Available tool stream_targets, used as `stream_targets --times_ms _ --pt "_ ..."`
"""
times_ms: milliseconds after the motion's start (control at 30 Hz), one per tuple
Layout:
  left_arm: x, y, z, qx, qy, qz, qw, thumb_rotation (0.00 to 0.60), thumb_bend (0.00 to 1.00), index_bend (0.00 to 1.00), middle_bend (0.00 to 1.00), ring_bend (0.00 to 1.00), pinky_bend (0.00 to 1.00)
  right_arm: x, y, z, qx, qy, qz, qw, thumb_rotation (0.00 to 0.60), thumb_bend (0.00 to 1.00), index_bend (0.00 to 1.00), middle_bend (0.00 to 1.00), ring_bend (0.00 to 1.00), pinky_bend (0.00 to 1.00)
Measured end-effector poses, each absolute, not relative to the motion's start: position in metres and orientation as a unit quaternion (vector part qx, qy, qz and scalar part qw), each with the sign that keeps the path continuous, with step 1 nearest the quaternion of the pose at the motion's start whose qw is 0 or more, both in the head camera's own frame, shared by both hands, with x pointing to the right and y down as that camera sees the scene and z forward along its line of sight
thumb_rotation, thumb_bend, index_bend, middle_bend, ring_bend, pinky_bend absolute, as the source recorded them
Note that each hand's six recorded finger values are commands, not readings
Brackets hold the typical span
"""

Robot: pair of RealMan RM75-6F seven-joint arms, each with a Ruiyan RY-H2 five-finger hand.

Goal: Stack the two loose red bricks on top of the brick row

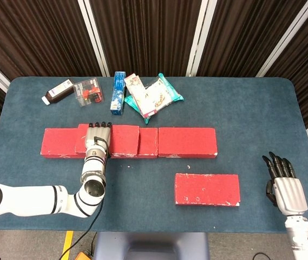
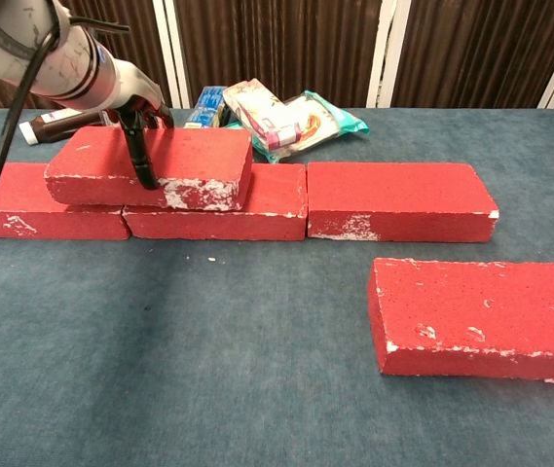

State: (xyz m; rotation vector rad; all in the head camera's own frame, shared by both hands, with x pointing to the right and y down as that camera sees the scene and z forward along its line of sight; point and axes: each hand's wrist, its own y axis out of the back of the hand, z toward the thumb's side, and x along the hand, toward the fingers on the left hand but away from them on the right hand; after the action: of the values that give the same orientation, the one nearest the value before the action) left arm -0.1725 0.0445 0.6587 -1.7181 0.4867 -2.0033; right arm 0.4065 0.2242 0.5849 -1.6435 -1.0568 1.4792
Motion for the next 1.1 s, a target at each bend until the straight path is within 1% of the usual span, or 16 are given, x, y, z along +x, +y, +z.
stream_targets --times_ms 533,1100 --pt "-0.185 0.040 0.667 -0.611 0.174 -0.737 0.230 0.600 0.23 0.00 0.07 0.00 0.00 0.405 0.224 0.588 -0.628 -0.403 0.573 0.339 0.600 0.90 0.11 0.04 0.00 0.00" --pt "-0.176 0.047 0.671 -0.616 0.172 -0.735 0.225 0.600 0.20 0.00 0.03 0.00 0.00 0.406 0.225 0.587 -0.630 -0.403 0.572 0.337 0.600 0.90 0.12 0.04 0.00 0.00"
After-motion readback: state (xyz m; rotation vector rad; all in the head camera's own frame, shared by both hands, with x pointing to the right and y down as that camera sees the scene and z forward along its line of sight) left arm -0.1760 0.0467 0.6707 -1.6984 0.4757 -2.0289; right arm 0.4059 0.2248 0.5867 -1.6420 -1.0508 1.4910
